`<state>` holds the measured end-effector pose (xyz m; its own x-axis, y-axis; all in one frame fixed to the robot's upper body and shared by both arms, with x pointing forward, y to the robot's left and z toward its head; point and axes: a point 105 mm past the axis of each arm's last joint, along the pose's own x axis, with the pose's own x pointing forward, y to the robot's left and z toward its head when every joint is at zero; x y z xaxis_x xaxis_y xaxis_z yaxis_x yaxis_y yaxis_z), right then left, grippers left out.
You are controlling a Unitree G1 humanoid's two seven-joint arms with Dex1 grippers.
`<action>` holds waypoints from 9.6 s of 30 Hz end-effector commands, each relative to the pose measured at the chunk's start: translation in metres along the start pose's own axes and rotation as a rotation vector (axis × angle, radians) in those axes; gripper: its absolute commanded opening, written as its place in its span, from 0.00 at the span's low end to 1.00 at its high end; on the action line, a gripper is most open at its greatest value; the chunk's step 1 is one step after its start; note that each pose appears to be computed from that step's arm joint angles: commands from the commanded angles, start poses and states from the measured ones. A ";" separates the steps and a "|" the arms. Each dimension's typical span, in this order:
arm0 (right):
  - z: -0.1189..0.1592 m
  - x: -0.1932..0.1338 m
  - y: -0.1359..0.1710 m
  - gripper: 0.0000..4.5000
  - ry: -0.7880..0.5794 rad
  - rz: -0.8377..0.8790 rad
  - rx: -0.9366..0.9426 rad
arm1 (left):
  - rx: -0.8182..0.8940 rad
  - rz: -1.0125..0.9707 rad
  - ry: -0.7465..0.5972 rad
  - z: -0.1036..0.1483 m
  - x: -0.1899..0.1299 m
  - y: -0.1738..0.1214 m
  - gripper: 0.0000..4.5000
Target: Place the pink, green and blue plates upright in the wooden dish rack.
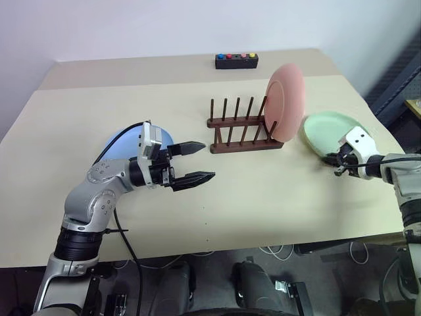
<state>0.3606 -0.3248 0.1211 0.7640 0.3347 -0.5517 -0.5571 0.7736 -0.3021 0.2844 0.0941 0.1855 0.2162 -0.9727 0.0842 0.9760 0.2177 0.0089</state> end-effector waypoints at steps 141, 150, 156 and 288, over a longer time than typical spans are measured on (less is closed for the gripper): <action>0.240 -0.069 0.084 0.99 -1.055 0.634 0.633 | 0.140 -0.006 0.027 0.028 -0.029 0.017 1.00; 0.251 -0.107 0.077 0.99 -1.220 0.483 0.390 | 0.152 0.006 0.025 0.029 -0.030 0.019 1.00; 0.206 -0.104 0.117 0.99 -1.040 0.536 0.113 | 0.218 0.147 0.037 0.046 -0.050 0.043 1.00; 0.180 -0.061 0.110 1.00 -0.891 0.202 -0.266 | -0.256 0.659 -0.333 0.097 -0.102 0.105 0.01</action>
<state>0.3155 -0.1645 0.2449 0.5611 0.8215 0.1019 -0.7195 0.5449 -0.4306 0.3686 0.2248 0.2554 0.7942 -0.5667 0.2194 0.6020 0.6842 -0.4118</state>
